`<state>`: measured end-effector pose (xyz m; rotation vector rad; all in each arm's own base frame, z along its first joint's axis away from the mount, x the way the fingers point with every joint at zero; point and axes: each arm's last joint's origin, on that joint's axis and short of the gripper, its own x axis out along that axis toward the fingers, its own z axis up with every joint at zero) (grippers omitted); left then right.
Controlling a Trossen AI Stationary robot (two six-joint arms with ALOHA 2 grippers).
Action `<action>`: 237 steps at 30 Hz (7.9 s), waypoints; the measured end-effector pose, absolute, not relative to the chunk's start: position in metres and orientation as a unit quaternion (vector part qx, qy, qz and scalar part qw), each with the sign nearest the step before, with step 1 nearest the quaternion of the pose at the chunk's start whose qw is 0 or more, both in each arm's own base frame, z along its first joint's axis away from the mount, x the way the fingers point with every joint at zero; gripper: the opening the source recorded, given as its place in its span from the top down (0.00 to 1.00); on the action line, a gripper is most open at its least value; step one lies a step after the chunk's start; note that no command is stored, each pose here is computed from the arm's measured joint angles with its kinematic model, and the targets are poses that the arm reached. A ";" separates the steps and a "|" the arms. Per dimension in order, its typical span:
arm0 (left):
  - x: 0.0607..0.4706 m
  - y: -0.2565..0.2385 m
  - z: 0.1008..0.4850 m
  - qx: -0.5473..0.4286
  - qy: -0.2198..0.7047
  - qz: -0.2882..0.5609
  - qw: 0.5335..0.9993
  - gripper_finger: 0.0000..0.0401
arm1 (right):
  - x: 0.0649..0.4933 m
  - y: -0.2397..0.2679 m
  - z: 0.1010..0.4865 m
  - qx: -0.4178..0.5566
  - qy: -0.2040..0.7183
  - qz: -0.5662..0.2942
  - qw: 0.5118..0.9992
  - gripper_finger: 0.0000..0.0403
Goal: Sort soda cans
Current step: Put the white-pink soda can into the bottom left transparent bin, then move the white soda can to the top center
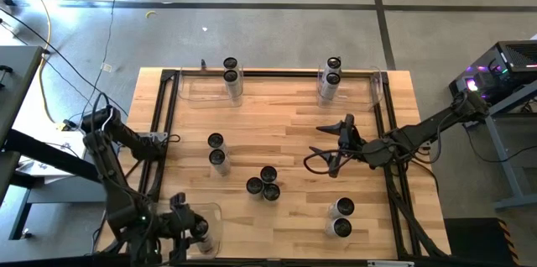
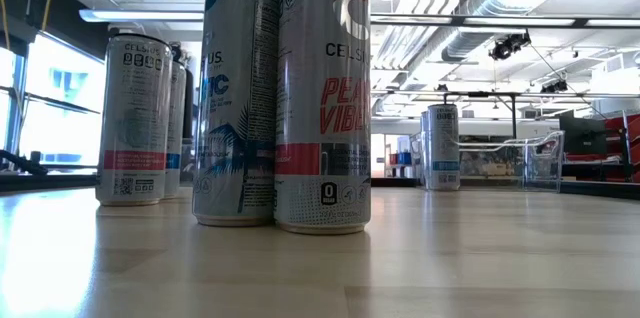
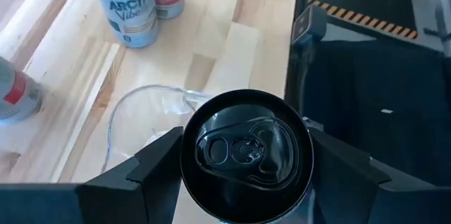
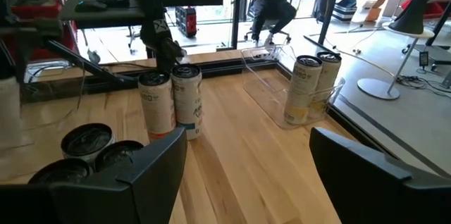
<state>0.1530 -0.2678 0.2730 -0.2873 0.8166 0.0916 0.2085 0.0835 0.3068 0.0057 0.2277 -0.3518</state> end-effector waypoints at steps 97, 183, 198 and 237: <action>0.203 -0.120 0.288 -0.251 0.483 0.307 0.781 0.26 | 0.207 0.079 0.298 -0.005 0.151 -0.191 0.970 0.27; 0.166 -0.212 0.344 -0.145 0.525 0.083 0.834 0.40 | 0.207 0.079 0.298 0.003 0.147 -0.191 0.970 0.27; 0.170 -0.223 0.284 -0.091 0.493 0.059 0.863 0.40 | 0.208 0.079 0.301 0.009 0.137 -0.190 0.972 0.27; 0.199 -0.221 0.322 -0.033 0.422 -0.027 0.906 0.24 | 0.207 0.079 0.300 0.009 0.139 -0.191 0.972 0.27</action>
